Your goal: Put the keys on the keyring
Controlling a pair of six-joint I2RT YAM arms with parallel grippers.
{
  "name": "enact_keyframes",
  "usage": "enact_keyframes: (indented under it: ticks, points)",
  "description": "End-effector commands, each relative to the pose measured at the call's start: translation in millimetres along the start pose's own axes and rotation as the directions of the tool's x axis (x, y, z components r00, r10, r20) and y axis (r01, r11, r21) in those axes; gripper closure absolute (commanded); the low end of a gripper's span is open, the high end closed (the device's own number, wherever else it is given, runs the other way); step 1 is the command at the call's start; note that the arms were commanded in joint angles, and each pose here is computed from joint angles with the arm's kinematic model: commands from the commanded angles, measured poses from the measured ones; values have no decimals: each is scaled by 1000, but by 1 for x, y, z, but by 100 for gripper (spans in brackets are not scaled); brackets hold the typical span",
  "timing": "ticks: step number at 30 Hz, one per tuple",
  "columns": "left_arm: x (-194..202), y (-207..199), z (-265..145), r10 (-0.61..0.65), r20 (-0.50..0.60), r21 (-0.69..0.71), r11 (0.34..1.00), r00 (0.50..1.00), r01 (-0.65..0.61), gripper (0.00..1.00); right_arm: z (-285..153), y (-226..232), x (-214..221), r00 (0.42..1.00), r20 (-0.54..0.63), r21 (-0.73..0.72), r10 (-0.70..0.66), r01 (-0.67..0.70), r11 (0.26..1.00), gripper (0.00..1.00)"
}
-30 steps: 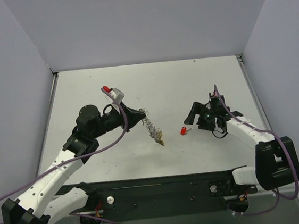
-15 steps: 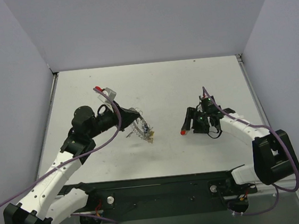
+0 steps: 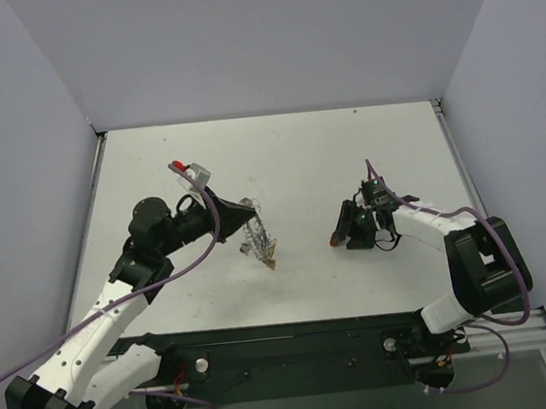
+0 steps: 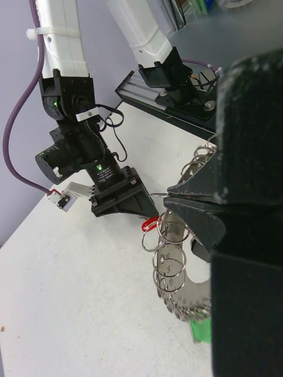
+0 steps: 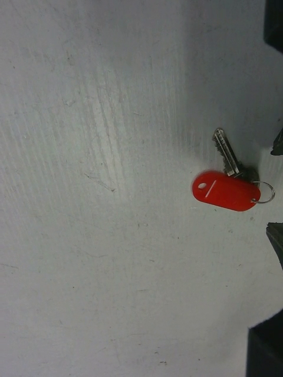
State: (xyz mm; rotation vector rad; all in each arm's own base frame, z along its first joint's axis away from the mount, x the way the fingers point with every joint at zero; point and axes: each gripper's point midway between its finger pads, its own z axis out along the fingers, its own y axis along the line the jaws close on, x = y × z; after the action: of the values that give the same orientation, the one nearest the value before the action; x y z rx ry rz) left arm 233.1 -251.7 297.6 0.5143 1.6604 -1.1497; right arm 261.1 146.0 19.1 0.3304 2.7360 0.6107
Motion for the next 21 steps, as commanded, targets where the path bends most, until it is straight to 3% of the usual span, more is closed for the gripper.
enact_keyframes:
  ticks: [1, 21]
  points:
    - [-25, -15, -4, 52, 91, 53, 997, 995, -57, 100, 1, 8, -10, 999, 14, -17, 44, -44, 999, 54]
    - [-24, -17, -8, 60, 100, 62, 996, 993, -66, 100, 19, 8, -6, 996, -28, -5, 86, -86, 996, 81]
